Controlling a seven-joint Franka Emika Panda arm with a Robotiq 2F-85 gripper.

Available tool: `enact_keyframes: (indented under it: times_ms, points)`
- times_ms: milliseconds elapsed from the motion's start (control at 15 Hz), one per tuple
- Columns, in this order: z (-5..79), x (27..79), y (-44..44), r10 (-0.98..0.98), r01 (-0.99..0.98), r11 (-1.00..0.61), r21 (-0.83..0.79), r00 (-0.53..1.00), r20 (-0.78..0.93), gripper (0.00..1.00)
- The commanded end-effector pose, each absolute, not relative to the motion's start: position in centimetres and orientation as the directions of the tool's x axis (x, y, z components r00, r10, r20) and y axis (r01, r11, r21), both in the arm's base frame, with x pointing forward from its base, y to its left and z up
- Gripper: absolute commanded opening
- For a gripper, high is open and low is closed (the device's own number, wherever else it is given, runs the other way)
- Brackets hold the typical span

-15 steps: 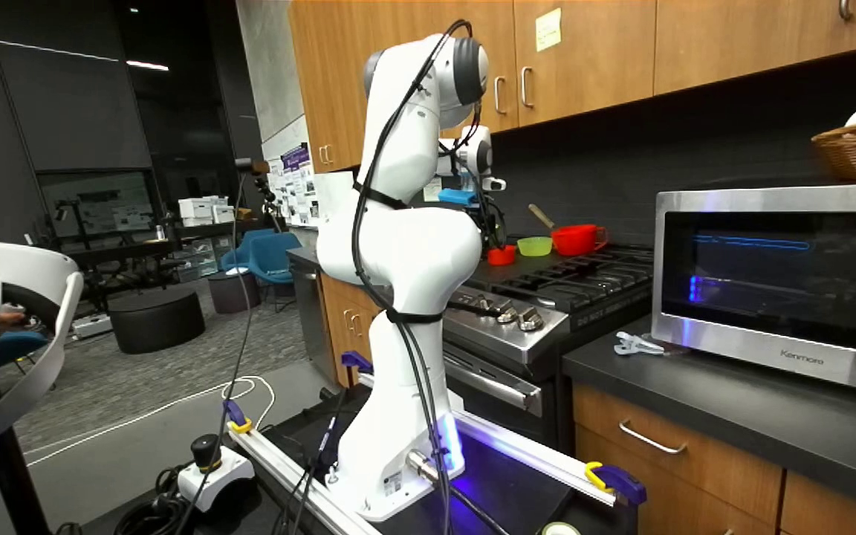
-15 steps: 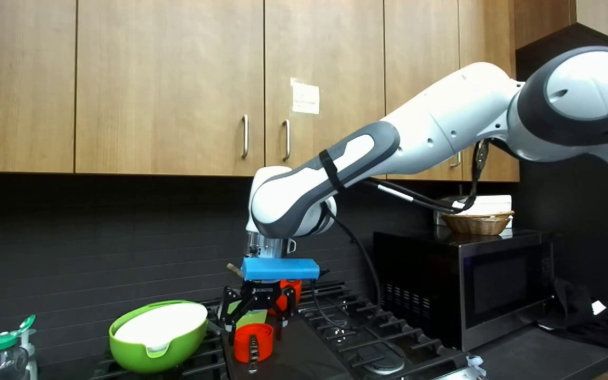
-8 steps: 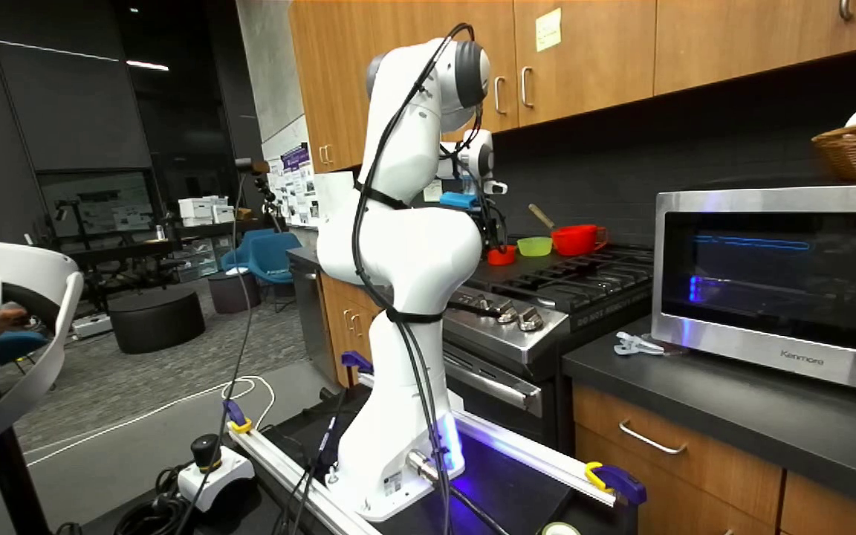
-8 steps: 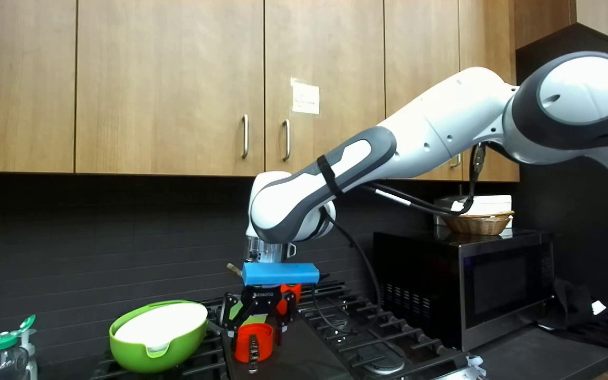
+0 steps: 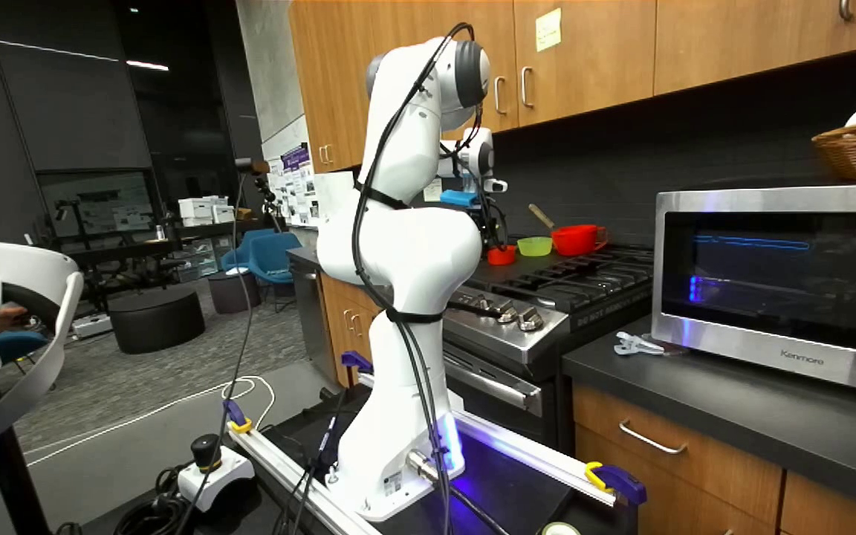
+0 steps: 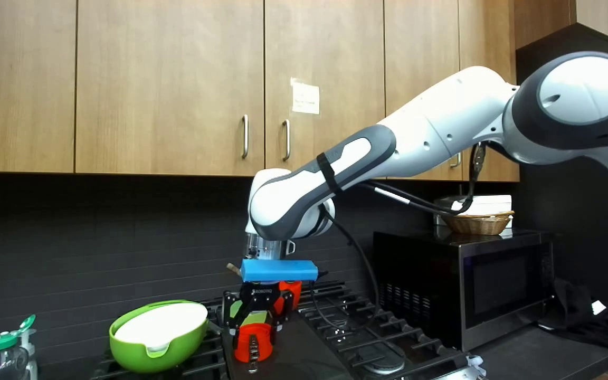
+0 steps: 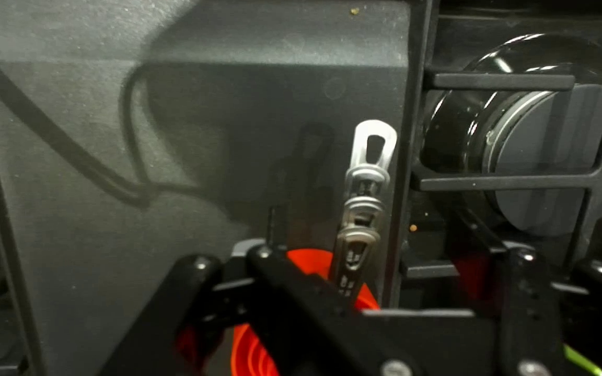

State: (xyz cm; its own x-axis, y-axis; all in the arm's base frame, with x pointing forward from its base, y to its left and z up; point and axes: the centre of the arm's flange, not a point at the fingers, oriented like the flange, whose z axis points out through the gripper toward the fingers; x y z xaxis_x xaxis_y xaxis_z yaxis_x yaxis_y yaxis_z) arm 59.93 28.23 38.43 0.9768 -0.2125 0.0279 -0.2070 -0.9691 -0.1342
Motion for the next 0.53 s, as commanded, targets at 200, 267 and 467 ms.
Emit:
enact_keyframes:
  times_ms: [200,267,467]
  points:
    - [39.14,60.27,28.41,-0.213,-0.208,-0.968,-0.142,0.977,0.023,0.63]
    - [39.17,60.28,28.43,-0.212,-0.206,-0.968,-0.142,0.977,0.023,0.61]
    - [39.28,60.29,28.40,-0.210,-0.205,-0.969,-0.141,0.977,0.025,0.55]
